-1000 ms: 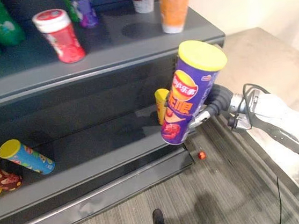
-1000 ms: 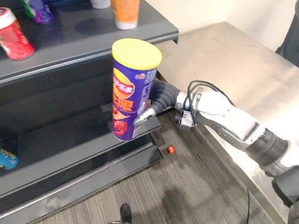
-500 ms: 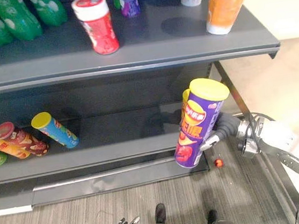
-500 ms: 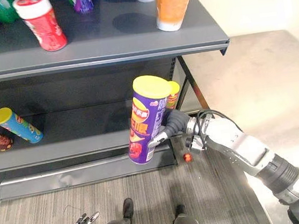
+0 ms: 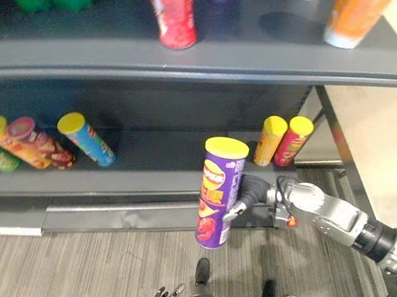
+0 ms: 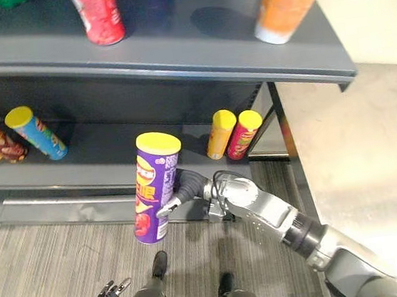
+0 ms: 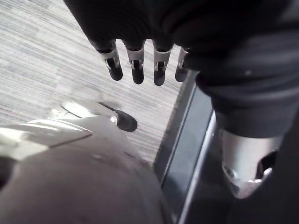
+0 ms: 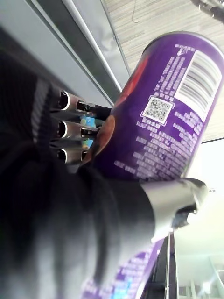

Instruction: Put the gum and the chips on the shelf.

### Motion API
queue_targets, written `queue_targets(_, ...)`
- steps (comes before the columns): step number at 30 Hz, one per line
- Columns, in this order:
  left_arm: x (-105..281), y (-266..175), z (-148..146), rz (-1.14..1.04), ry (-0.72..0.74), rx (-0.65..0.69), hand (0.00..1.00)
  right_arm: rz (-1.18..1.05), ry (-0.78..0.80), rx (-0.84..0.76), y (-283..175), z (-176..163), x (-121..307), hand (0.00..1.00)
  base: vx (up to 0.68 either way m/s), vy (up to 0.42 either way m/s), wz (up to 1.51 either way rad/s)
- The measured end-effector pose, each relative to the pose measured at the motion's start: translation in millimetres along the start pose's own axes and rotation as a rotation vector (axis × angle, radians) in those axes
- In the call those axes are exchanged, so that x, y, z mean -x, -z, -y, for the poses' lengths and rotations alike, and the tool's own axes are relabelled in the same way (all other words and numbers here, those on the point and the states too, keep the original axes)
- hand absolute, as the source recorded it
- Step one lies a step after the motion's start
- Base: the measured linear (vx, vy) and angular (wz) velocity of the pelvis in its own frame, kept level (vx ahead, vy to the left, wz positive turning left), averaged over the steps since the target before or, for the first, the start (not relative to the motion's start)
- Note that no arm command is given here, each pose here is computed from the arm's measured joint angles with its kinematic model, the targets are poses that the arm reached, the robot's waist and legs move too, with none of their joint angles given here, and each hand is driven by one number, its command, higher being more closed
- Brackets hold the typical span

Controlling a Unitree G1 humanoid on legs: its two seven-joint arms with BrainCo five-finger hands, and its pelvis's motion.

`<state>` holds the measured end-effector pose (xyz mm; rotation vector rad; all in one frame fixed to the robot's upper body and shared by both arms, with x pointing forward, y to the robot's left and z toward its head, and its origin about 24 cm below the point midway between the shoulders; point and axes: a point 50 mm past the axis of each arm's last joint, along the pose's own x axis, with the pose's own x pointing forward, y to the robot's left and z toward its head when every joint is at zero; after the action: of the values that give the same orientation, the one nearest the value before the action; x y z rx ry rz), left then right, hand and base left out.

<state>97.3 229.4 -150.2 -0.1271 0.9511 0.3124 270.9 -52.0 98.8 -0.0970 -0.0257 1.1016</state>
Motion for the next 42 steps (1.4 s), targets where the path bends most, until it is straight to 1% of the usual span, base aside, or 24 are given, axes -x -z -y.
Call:
queue_targets(4, -2.1, -7.4, 2.0, 0.026, -0.024, 0.031, 0.00, -0.015, 0.120, 0.062, -5.8, 22.0, -32.5, 1.00, -0.06, -0.019, 0.24)
queue_targets(6, -3.6, -12.4, 4.1, 0.041, -0.020, 0.046, 0.00, -0.003, 0.204, 0.097, -15.8, 38.6, -38.5, 1.00, -0.02, -0.023, 0.24)
queue_targets(8, -4.3, -17.9, 7.6, 0.063, -0.010, 0.043, 0.00, 0.004, 0.314, 0.166, -29.7, 59.7, -42.3, 1.00, 0.00, -0.020, 0.20)
queue_targets(10, -4.7, -22.0, 9.8, 0.080, -0.002, 0.038, 0.00, 0.010, 0.383, 0.204, -39.8, 72.4, -44.6, 1.00, 0.02, -0.025, 0.20)
queue_targets(11, -4.9, -26.0, 12.2, 0.096, 0.008, 0.030, 0.00, 0.015, 0.454, 0.241, -48.9, 83.6, -46.5, 1.00, 0.02, -0.034, 0.20)
queue_targets(12, -5.2, -29.5, 14.6, 0.110, 0.016, 0.025, 0.00, 0.023, 0.514, 0.252, -54.0, 93.2, -44.4, 1.00, 0.01, -0.038, 0.15)
queue_targets(14, -5.6, -32.2, 16.5, 0.119, 0.019, 0.015, 0.00, 0.030, 0.572, 0.261, -58.4, 101.7, -41.9, 1.00, 0.01, -0.036, 0.15)
queue_targets(15, -6.0, -36.0, 19.6, 0.133, 0.023, 0.012, 0.00, 0.046, 0.652, 0.265, -67.9, 113.5, -38.9, 1.00, 0.01, -0.033, 0.15)
queue_targets(18, -7.3, -46.0, 26.3, 0.170, 0.040, -0.007, 0.00, 0.126, 0.819, 0.284, -91.3, 130.1, -29.3, 1.00, 0.00, -0.053, 0.16)
queue_targets(20, -8.0, -49.2, 30.4, 0.176, 0.048, 0.018, 0.00, 0.175, 0.907, 0.265, -99.2, 135.4, -24.0, 1.00, 0.01, -0.056, 0.11)
queue_targets(21, -8.2, -51.1, 32.7, 0.182, 0.052, 0.011, 0.00, 0.198, 0.977, 0.265, -102.6, 137.7, -21.3, 1.00, 0.00, -0.052, 0.06)
queue_targets(26, -9.0, -62.9, 43.0, 0.228, 0.060, -0.015, 0.00, 0.282, 1.221, 0.275, -112.2, 144.2, -7.5, 1.00, -0.01, -0.055, 0.08)
queue_targets(28, -9.7, -68.3, 47.1, 0.243, 0.064, -0.021, 0.00, 0.284, 1.263, 0.300, -112.1, 141.7, -8.7, 1.00, -0.01, -0.073, -0.03)
queue_targets(32, -10.3, -85.9, 56.6, 0.312, 0.073, -0.012, 0.00, 0.258, 1.286, 0.390, -101.0, 130.1, -12.4, 1.00, 0.01, -0.087, 0.02)
queue_targets(35, -9.7, -97.0, 65.7, 0.355, 0.102, -0.027, 0.00, 0.209, 1.259, 0.464, -91.0, 124.1, -17.2, 1.00, 0.02, -0.087, 0.03)
queue_targets(42, -6.7, -111.7, 86.4, 0.419, 0.146, -0.016, 0.00, 0.166, 1.207, 0.635, -89.0, 114.4, -28.9, 1.00, 0.00, -0.062, -0.01)
